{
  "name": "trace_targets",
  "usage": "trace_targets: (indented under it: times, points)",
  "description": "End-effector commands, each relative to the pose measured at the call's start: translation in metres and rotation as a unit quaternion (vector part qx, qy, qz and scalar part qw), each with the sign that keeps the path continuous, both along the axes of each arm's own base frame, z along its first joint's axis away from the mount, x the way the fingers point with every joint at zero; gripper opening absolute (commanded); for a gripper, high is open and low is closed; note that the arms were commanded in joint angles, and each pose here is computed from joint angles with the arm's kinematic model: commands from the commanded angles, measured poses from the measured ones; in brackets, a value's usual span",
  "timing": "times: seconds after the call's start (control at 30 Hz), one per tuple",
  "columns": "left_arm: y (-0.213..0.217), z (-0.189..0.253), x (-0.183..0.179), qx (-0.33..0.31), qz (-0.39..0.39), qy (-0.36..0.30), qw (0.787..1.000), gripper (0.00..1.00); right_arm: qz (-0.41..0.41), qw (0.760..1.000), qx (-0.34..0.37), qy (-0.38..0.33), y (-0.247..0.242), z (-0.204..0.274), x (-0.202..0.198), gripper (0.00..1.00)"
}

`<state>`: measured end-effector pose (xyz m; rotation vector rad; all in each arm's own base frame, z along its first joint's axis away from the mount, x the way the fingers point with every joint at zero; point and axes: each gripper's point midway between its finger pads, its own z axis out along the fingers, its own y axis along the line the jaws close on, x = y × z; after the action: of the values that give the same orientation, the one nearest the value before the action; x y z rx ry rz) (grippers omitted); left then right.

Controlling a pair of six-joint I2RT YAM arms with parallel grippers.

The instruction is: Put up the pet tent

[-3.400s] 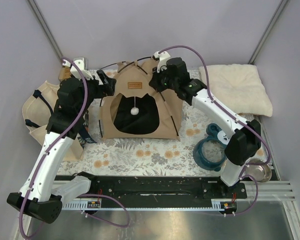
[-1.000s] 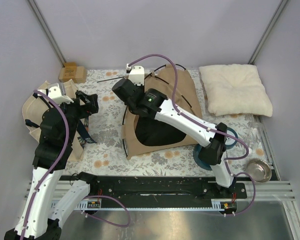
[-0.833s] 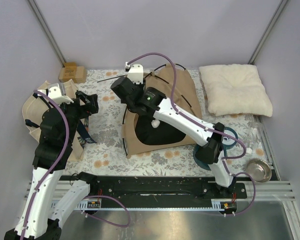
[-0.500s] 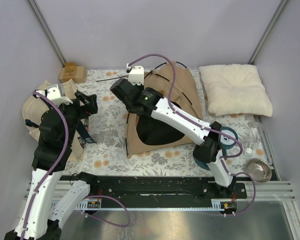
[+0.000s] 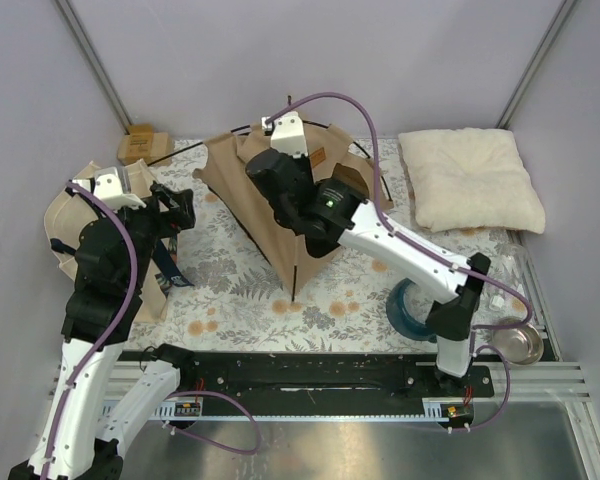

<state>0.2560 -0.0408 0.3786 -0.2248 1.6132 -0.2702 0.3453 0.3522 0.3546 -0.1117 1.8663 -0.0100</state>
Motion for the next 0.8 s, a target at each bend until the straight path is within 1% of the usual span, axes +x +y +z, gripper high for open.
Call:
trace_targets:
  times: [0.0,0.17,0.23,0.27,0.4,0.53,0.6,0.63,0.77]
  points:
    - [-0.008,0.036,-0.009,0.004,-0.034,-0.053,0.998,0.85,-0.037,0.993,-0.017,-0.115,-0.047,0.077,-0.005,0.0]
    - [-0.024,0.047,-0.012,0.006,-0.082,-0.07,0.994,0.85,-0.053,0.982,-0.023,-0.177,-0.074,0.109,-0.007,0.0]
    - [-0.037,0.055,-0.018,0.013,-0.12,-0.086,0.989,0.85,-0.05,0.98,-0.018,-0.194,-0.082,0.122,-0.006,0.0]
    - [-0.042,0.058,-0.021,0.016,-0.139,-0.094,0.986,0.85,-0.046,0.977,-0.004,-0.207,-0.085,0.133,-0.006,0.0]
    - [-0.06,0.078,-0.039,0.022,-0.198,-0.127,0.972,0.85,0.007,0.971,-0.008,-0.238,-0.087,0.151,-0.009,0.0]
    - [-0.067,0.094,-0.05,0.022,-0.227,-0.144,0.963,0.85,0.026,0.967,-0.004,-0.254,-0.115,0.159,-0.008,0.0]
    - [-0.067,0.101,-0.052,0.016,-0.226,-0.151,0.962,0.85,0.046,0.965,-0.004,-0.258,-0.127,0.157,-0.008,0.0]
    - [-0.067,0.102,-0.052,0.015,-0.225,-0.152,0.962,0.85,0.044,0.964,0.001,-0.264,-0.14,0.161,-0.009,0.0]
    - [-0.069,0.108,-0.05,0.011,-0.229,-0.154,0.961,0.85,0.088,0.956,-0.017,-0.28,-0.159,0.153,-0.018,0.0]
